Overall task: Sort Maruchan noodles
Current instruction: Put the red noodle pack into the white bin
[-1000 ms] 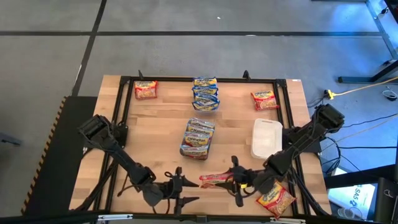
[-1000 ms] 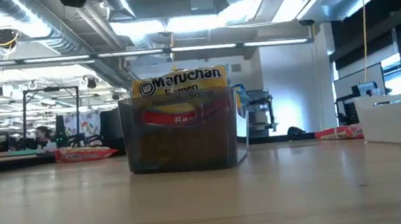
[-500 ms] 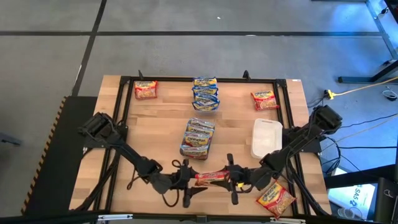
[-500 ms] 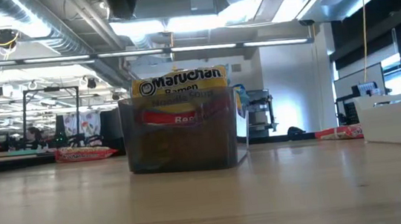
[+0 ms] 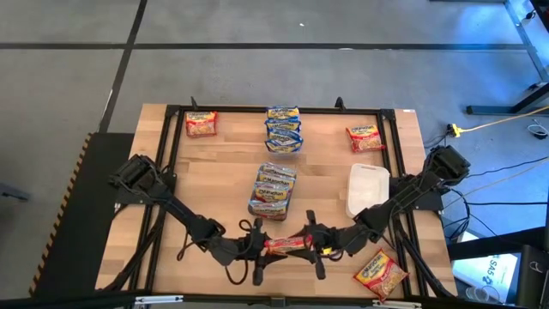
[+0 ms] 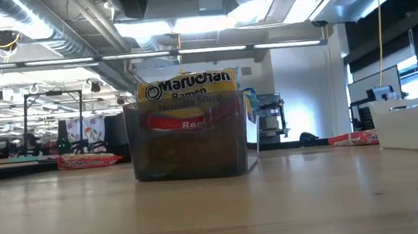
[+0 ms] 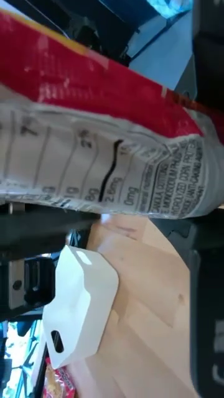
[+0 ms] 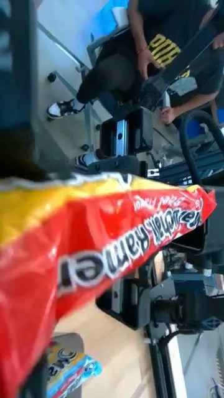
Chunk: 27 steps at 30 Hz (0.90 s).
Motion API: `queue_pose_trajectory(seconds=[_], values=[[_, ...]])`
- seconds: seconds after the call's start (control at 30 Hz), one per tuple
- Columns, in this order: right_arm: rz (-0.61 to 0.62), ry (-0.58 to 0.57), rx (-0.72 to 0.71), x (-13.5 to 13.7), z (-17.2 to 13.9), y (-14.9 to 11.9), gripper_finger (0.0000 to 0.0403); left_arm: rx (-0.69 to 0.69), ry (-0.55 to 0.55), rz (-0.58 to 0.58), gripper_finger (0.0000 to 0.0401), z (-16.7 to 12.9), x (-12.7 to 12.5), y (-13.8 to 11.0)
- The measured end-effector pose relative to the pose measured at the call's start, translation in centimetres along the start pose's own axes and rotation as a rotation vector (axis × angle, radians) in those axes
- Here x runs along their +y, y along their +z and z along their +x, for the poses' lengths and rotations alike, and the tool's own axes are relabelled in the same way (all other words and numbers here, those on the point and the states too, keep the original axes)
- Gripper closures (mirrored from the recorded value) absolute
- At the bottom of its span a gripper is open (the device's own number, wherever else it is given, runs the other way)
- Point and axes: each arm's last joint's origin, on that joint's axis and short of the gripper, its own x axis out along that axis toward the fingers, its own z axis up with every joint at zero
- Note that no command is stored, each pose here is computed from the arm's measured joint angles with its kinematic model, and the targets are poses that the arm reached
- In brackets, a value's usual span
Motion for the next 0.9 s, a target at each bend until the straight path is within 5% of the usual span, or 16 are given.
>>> queue_pose_trajectory(seconds=[0.2,0.37,0.57,0.9], values=[[-0.035,0.03,0.157,-0.4,-2.0,0.8,0.0158,0.063,0.027,0.047,0.0286,-1.0,-0.5,-0.6],[0.012,0.035,0.256,-0.6,-4.3,3.5,0.0114,0.157,0.051,0.062,0.0286,-1.4,-0.4,-1.5],[-0.06,-0.037,0.301,-0.1,-2.6,7.1,0.0111,0.2,0.089,0.041,0.0286,-1.0,0.6,-1.9],[-0.063,-0.06,0.582,-1.3,2.4,7.3,0.0123,0.203,0.09,0.038,0.0286,-0.4,1.2,-1.6]])
